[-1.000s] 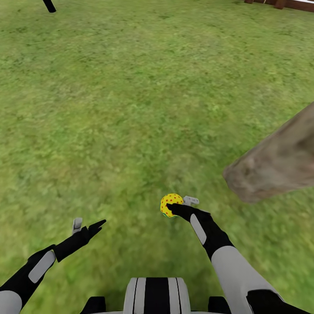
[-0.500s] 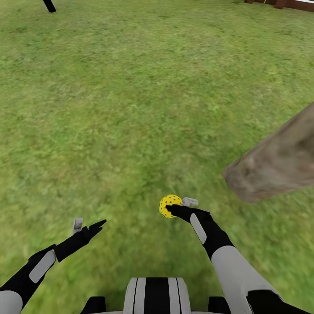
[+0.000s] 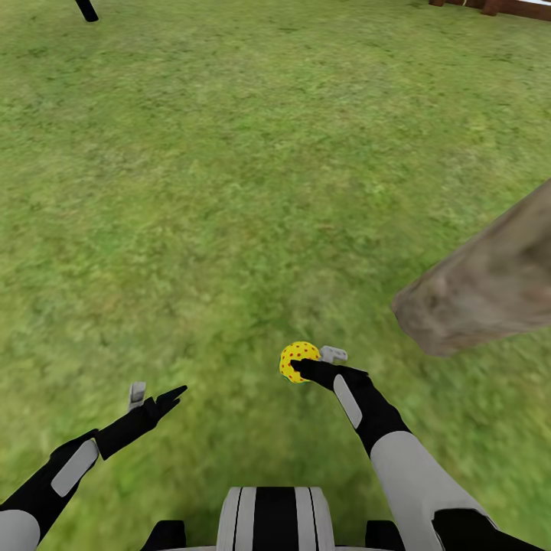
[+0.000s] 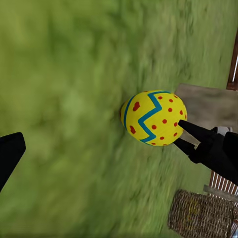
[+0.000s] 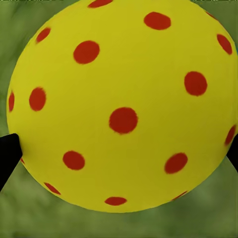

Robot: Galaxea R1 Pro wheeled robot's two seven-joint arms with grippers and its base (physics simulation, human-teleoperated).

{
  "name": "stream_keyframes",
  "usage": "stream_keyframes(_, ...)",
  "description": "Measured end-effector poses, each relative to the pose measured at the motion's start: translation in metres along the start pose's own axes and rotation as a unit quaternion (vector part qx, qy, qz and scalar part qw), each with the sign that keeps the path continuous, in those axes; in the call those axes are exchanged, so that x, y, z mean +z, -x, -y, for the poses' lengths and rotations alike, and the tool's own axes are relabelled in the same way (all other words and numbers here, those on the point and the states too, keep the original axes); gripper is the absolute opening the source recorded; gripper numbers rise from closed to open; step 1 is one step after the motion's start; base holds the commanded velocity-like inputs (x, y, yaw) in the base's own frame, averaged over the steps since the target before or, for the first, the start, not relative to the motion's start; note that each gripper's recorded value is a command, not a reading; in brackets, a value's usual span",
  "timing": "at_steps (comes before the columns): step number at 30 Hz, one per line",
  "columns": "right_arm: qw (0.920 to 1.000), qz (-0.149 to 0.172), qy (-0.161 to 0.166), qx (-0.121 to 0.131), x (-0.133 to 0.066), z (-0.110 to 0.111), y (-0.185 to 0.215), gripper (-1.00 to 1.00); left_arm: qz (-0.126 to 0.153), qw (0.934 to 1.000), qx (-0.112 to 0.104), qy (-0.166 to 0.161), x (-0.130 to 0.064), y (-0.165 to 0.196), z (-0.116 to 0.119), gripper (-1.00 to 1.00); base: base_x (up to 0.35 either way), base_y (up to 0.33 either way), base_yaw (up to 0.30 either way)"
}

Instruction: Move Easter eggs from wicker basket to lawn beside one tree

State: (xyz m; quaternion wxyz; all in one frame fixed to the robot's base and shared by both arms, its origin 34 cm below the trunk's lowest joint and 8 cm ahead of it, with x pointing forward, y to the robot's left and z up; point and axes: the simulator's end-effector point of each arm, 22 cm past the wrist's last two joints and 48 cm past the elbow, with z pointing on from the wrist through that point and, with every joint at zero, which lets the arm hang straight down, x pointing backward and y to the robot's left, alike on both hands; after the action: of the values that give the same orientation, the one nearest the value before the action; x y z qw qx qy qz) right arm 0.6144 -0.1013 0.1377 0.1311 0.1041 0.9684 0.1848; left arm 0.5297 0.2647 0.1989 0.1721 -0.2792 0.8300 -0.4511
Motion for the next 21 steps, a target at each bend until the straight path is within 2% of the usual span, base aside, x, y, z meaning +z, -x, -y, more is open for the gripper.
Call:
stream_keyframes(5, 0.9998, -0.011, 0.002, -0.014, -0.004, -0.006, 0.005, 1.0, 0.0, 1.0, 0.0, -0.001, 0.001, -0.001, 0.0, 1.0, 0.0, 0.0, 0.0)
stream_keyframes(21, 0.9993, -0.031, 0.008, -0.016, -0.013, -0.014, 0.01, 1.0, 0.001, 1.0, 0.0, -0.001, 0.002, -0.001, 0.001, 1.0, 0.0, 0.0, 0.0)
